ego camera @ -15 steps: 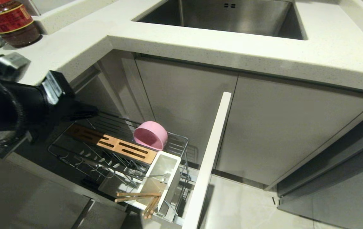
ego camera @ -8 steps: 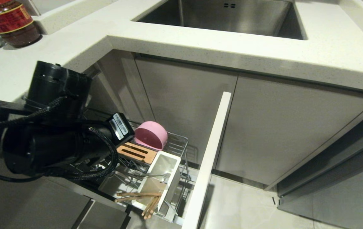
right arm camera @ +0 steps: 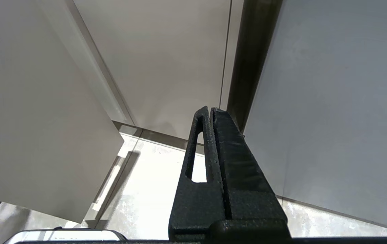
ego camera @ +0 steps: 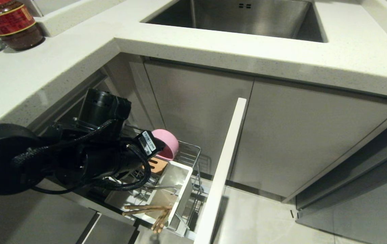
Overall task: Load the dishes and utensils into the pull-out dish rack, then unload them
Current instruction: Take the bowl out of the cupboard
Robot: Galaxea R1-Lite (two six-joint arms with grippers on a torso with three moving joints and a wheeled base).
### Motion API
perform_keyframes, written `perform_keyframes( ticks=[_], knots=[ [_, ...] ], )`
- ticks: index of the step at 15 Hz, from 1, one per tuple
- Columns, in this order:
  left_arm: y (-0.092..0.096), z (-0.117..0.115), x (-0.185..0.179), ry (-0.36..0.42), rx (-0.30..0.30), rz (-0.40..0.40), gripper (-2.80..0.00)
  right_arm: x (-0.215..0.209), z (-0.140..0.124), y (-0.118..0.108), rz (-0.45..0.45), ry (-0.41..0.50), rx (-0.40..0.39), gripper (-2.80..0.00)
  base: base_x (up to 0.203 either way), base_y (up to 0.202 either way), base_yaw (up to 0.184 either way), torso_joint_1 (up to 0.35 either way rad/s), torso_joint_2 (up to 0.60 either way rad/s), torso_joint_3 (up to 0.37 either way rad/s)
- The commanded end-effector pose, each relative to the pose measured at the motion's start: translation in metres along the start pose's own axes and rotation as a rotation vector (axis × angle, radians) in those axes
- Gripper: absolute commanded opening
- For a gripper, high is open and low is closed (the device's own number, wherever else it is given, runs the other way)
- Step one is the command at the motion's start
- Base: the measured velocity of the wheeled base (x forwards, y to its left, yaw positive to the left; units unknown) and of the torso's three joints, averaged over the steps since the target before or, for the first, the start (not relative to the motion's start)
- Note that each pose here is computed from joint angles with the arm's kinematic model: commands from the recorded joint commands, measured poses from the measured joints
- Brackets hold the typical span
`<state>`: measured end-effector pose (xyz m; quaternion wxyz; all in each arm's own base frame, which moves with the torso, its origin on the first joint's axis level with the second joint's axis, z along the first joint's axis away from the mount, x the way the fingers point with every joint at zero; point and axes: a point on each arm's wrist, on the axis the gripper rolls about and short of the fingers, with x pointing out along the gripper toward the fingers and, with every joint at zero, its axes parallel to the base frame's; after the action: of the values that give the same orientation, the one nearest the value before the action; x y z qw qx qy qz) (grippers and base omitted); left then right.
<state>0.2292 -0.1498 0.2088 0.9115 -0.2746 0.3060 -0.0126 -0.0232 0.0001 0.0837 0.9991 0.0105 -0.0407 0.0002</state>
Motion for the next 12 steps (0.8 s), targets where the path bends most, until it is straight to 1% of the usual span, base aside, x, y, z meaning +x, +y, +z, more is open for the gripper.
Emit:
perform_keyframes(
  ticks=[1, 3, 4, 6, 7, 9, 11, 12],
  knots=[
    [0.002, 0.002, 0.017, 0.006, -0.020, -0.005, 0.00, 0.001, -0.007, 0.000, 0.000, 0.025, 0.000, -2.80, 0.000, 0.000, 0.000, 0.000, 0.00, 0.000],
    [-0.002, 0.008, 0.028, 0.035, -0.032, -0.039, 0.00, 0.001, -0.007, 0.000, 0.000, 0.025, 0.000, -2.80, 0.000, 0.000, 0.000, 0.000, 0.00, 0.000],
    [-0.002, 0.010, 0.036, 0.039, -0.039, -0.036, 0.00, 0.001, -0.007, 0.000, 0.000, 0.025, 0.000, -2.80, 0.000, 0.000, 0.000, 0.000, 0.00, 0.000],
    [-0.001, 0.019, 0.049, 0.022, -0.057, -0.034, 0.00, 0.001, -0.007, 0.000, 0.000, 0.026, 0.000, -2.80, 0.000, 0.000, 0.000, 0.000, 0.00, 0.000],
    [0.001, 0.019, 0.057, 0.029, -0.061, -0.027, 0.00, 0.001, -0.007, 0.000, 0.000, 0.025, 0.000, -2.80, 0.000, 0.000, 0.000, 0.000, 0.00, 0.000],
    [0.004, 0.028, 0.074, 0.015, -0.070, -0.030, 0.00, 0.001, -0.007, 0.000, 0.000, 0.025, 0.000, -2.80, 0.000, 0.000, 0.000, 0.000, 0.00, 0.000],
    [0.002, 0.037, 0.079, 0.021, -0.069, -0.079, 0.00, 0.001, -0.007, 0.000, 0.000, 0.025, 0.000, -2.80, 0.000, 0.000, 0.000, 0.000, 0.00, 0.000],
    [0.001, 0.039, 0.081, 0.023, -0.057, -0.096, 0.00, 0.001, -0.007, 0.000, 0.000, 0.025, 0.000, -2.80, 0.000, 0.000, 0.000, 0.000, 0.00, 0.000]
  ],
)
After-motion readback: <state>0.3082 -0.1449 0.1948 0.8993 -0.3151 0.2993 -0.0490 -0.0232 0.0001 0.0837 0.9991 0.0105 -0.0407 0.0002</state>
